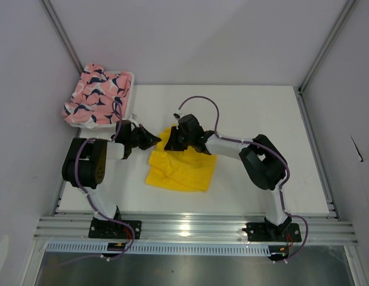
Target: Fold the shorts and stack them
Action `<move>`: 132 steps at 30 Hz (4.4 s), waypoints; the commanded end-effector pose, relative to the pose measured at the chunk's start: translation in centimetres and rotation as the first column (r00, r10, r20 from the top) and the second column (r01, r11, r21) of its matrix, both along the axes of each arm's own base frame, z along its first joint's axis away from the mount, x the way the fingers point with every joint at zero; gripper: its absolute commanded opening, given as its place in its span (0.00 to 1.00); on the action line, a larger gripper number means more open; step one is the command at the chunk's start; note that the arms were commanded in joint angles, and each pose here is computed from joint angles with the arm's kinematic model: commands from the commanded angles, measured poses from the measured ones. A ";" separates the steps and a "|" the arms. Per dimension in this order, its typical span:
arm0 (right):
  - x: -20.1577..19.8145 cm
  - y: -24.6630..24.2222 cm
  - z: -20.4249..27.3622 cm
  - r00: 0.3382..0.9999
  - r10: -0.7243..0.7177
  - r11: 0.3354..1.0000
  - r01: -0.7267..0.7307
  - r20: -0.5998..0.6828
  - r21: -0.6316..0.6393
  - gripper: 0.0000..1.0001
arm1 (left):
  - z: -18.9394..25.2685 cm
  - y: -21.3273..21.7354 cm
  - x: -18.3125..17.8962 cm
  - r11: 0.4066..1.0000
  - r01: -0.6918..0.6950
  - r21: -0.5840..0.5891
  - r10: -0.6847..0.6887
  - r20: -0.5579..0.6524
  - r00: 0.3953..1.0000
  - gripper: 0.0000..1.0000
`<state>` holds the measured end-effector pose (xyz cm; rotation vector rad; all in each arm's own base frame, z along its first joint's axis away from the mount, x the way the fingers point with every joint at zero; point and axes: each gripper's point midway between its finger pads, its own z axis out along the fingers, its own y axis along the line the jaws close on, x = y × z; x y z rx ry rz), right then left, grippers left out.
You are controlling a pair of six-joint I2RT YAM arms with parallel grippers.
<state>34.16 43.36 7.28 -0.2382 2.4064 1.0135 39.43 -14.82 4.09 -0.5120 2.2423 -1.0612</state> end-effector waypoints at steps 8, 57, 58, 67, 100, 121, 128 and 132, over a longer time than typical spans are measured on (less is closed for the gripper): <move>-3.1 2.9 5.3 0.989 0.146 0.950 -0.150 0.034 0.274 0.09 | -0.7 0.0 -0.3 0.998 0.001 0.064 0.000 -0.021 1.000 0.00; -7.9 -0.9 -1.7 0.980 0.152 0.985 -0.139 0.128 -0.105 0.25 | 0.1 -0.3 -0.8 0.992 -0.011 0.129 0.017 -0.043 0.999 0.08; -7.8 -1.2 -0.2 0.979 0.138 0.988 -0.127 0.147 -0.082 0.28 | 0.1 -0.4 -0.7 0.991 -0.010 0.134 0.015 -0.042 0.999 0.10; -3.6 -8.6 5.6 0.981 -0.010 0.996 0.028 0.195 -0.089 0.65 | 2.5 -0.4 -1.0 0.979 -0.009 0.202 0.010 -0.005 1.000 0.78; 8.8 -22.2 -0.3 0.972 -0.205 0.956 0.223 -0.110 0.191 0.73 | 3.3 -7.6 -8.0 0.989 0.126 0.075 -0.129 0.038 0.991 0.88; 11.0 -22.8 -0.6 0.963 -0.225 0.914 0.260 -0.146 0.311 0.17 | 6.1 -6.7 -6.5 0.982 0.102 0.161 -0.120 0.107 0.987 0.91; 12.0 -29.6 -0.2 0.860 -0.471 0.788 0.510 -0.195 0.346 0.00 | 10.7 -5.0 -6.5 0.979 0.051 0.199 -0.086 0.174 0.981 0.93; 11.1 -38.3 -0.1 0.701 -0.673 0.617 0.708 -0.237 0.343 0.00 | 11.6 -4.4 -6.7 0.978 0.034 0.206 -0.076 0.200 0.977 0.93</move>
